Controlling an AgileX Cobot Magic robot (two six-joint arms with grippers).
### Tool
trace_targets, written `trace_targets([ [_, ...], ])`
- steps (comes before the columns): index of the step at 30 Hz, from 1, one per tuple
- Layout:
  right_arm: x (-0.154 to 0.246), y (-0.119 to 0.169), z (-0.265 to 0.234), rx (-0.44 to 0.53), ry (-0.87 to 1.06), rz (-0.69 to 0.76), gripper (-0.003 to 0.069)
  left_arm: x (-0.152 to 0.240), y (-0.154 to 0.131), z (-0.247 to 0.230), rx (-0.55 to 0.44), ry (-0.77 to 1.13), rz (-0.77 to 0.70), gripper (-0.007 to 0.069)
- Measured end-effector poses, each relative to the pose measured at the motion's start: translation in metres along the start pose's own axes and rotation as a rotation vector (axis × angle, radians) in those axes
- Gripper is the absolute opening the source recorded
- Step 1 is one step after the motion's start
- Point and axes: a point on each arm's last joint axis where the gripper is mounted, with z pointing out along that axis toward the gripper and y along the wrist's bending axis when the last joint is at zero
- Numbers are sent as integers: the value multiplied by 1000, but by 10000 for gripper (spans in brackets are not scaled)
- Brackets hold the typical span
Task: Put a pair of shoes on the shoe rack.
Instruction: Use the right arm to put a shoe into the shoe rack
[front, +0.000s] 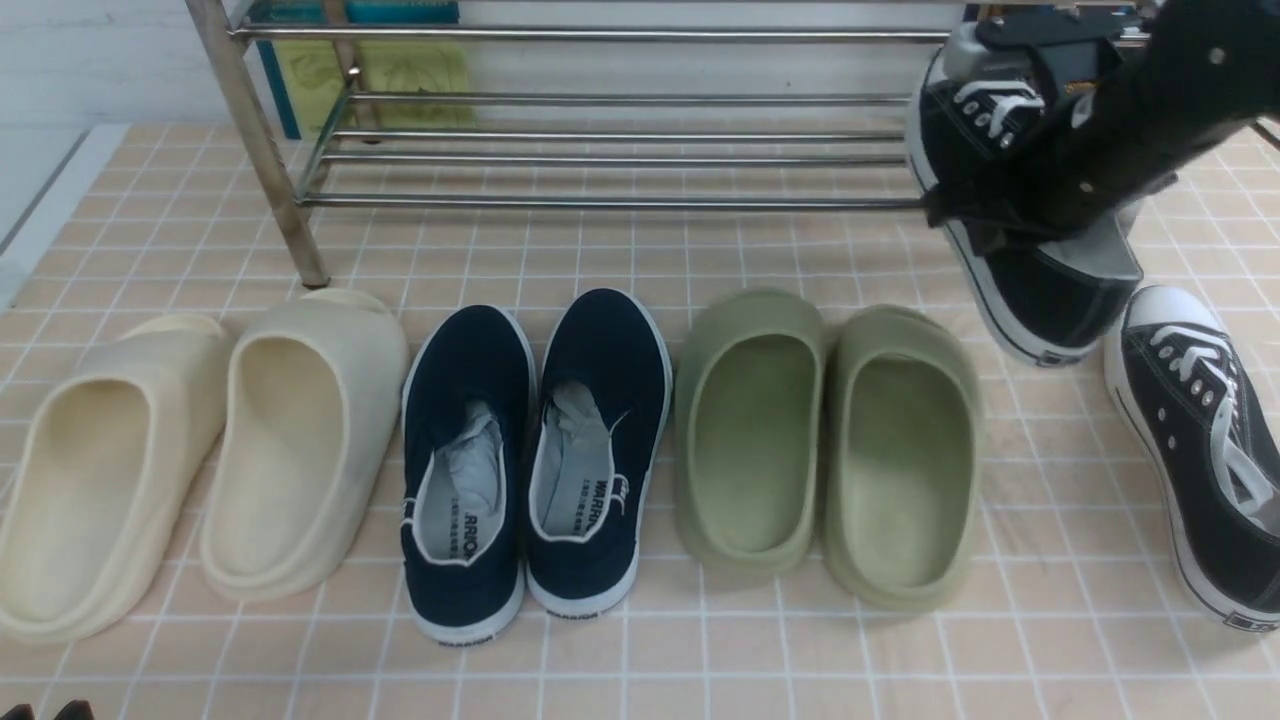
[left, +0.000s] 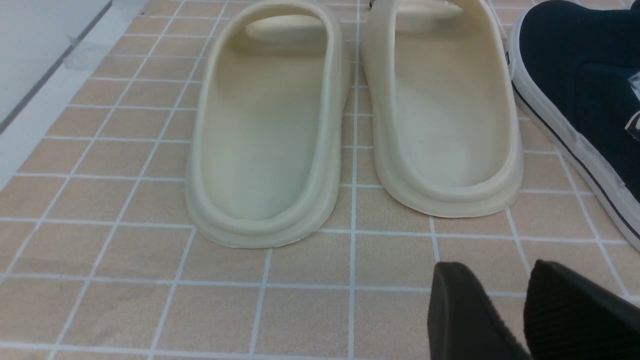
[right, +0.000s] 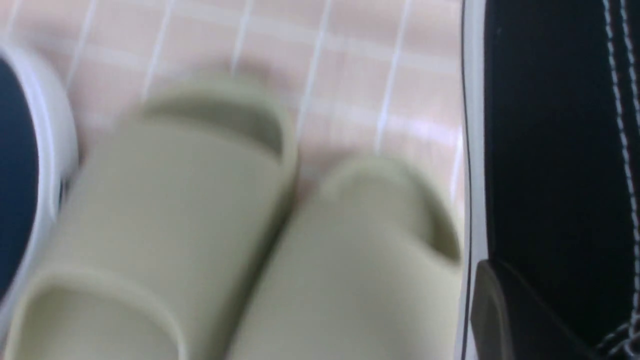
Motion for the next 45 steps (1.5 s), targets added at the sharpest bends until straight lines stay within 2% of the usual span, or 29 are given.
trace_targets([
  [8,-42,3,39,-17,-83,8,15,0,0,0,0,0,0,240],
  [21,-62,3,98,-21,-126,-36,34,0,0,0,0,0,0,240],
  [23,-66,3,98,-20,-157,-43,68,0,0,0,0,0,0,240],
  [27,-70,3,97,-14,-202,-49,223,0,0,0,0,0,0,240],
  [31,-72,3,93,-17,-210,-46,419,0,0,0,0,0,0,240],
  [34,-75,4,82,-21,-208,-44,515,0,0,0,0,0,0,240],
  [37,-78,5,62,-24,-183,-45,552,0,0,0,0,0,0,240],
  [45,-85,7,-11,1,-146,-78,555,0,0,0,0,0,0,240],
])
